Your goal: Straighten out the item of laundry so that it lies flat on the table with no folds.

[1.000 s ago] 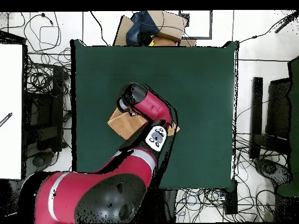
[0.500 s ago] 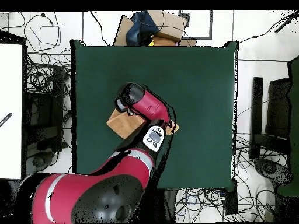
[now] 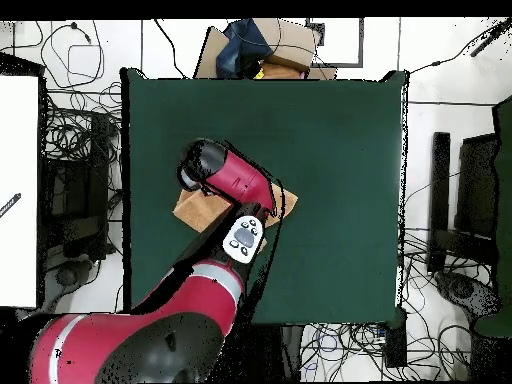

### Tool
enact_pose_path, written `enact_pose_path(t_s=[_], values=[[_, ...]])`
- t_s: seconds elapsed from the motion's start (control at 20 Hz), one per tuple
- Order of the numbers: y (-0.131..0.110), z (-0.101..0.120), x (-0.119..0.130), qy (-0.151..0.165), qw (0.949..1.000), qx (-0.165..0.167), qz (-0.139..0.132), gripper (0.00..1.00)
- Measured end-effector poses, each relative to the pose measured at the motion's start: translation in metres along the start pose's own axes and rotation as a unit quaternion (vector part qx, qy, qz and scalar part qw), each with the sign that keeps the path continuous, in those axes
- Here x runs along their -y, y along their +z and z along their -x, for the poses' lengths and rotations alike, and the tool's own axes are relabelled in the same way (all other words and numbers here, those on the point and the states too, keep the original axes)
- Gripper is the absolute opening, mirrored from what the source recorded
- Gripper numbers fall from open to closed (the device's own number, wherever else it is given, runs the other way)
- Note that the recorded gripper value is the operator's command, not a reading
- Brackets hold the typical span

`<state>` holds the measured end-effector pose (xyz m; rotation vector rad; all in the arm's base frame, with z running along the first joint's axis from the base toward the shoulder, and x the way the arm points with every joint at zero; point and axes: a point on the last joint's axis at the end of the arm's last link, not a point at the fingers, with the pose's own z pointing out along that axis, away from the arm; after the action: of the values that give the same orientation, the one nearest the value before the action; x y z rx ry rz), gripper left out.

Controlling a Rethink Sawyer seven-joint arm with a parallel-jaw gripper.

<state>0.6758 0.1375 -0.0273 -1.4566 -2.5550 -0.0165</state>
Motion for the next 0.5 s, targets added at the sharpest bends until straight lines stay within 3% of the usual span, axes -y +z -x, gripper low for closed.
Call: enact_pose_path(t_s=[0.25, 0.5], values=[[-0.013, -0.010, -0.007, -0.007, 0.9999, 0.003, 0.008, 0.00], [-0.033, -0.010, -0.004, 0.007, 0.9998, 0.000, 0.019, 0.00]])
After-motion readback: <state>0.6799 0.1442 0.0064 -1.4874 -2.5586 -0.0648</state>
